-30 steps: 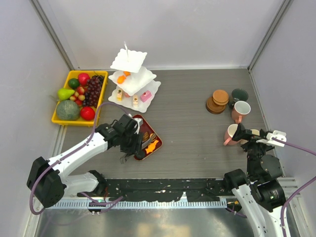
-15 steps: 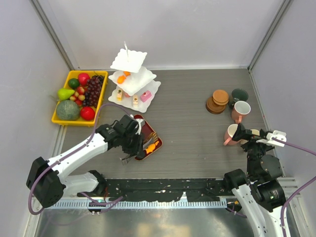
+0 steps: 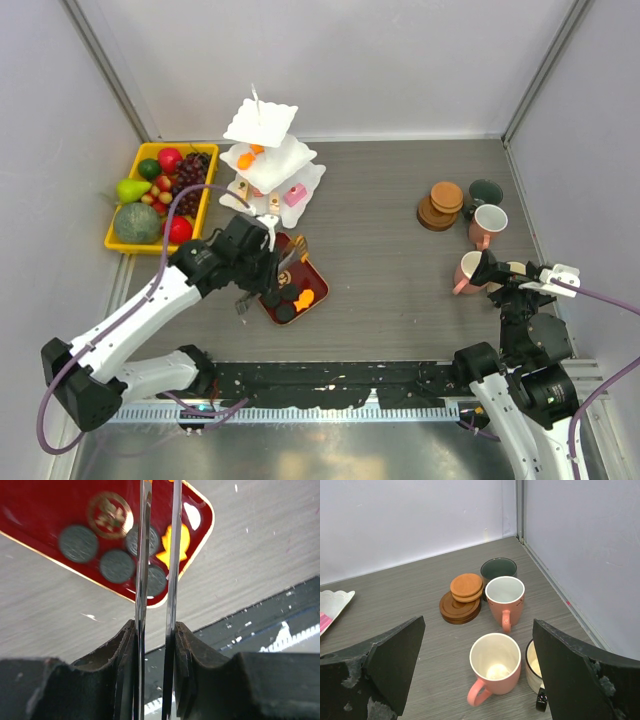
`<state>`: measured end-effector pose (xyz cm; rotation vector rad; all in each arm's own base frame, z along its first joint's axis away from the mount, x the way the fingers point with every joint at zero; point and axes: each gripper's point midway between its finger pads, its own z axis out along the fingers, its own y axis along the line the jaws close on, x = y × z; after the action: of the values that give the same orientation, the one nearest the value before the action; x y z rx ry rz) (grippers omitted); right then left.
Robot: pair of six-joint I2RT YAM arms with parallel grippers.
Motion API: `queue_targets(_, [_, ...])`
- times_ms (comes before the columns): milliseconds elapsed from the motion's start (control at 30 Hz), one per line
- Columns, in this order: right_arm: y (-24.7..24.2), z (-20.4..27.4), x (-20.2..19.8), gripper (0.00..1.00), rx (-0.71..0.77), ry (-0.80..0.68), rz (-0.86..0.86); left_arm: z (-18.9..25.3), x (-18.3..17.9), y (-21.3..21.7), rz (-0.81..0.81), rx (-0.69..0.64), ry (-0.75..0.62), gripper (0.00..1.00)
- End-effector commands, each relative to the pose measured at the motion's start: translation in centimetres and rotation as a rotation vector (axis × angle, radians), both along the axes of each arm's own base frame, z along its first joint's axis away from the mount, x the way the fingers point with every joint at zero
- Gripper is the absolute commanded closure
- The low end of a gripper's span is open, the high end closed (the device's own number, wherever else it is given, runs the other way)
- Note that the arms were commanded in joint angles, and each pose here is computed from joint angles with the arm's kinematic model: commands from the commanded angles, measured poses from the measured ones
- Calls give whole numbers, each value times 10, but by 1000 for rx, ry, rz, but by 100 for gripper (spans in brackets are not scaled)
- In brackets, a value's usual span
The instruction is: Serve the afternoon tea
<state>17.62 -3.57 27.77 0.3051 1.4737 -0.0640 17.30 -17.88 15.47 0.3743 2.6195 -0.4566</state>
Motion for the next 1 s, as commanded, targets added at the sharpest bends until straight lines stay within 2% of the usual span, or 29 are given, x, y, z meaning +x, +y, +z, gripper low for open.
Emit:
queue_targets(0, [-2,9,1,5,-1,-29,-15,56,44,27,18,162,-227,74])
queue_targets(167, [-3,8,1,5,-3,-27,-16,107,92,39,17,314,-390,74])
queue_targets(367, [-3,8,1,5,-1,-29,-16,142,151,40,-19,486,-489,74])
queue_targets(733, [-2,7,2,5,-3,-23,-16,136,232,37,-80,760,-552,73])
queue_targets(967, [-2,5,3,5,-7,-15,-16,118,260,32,-98,818,-553,71])
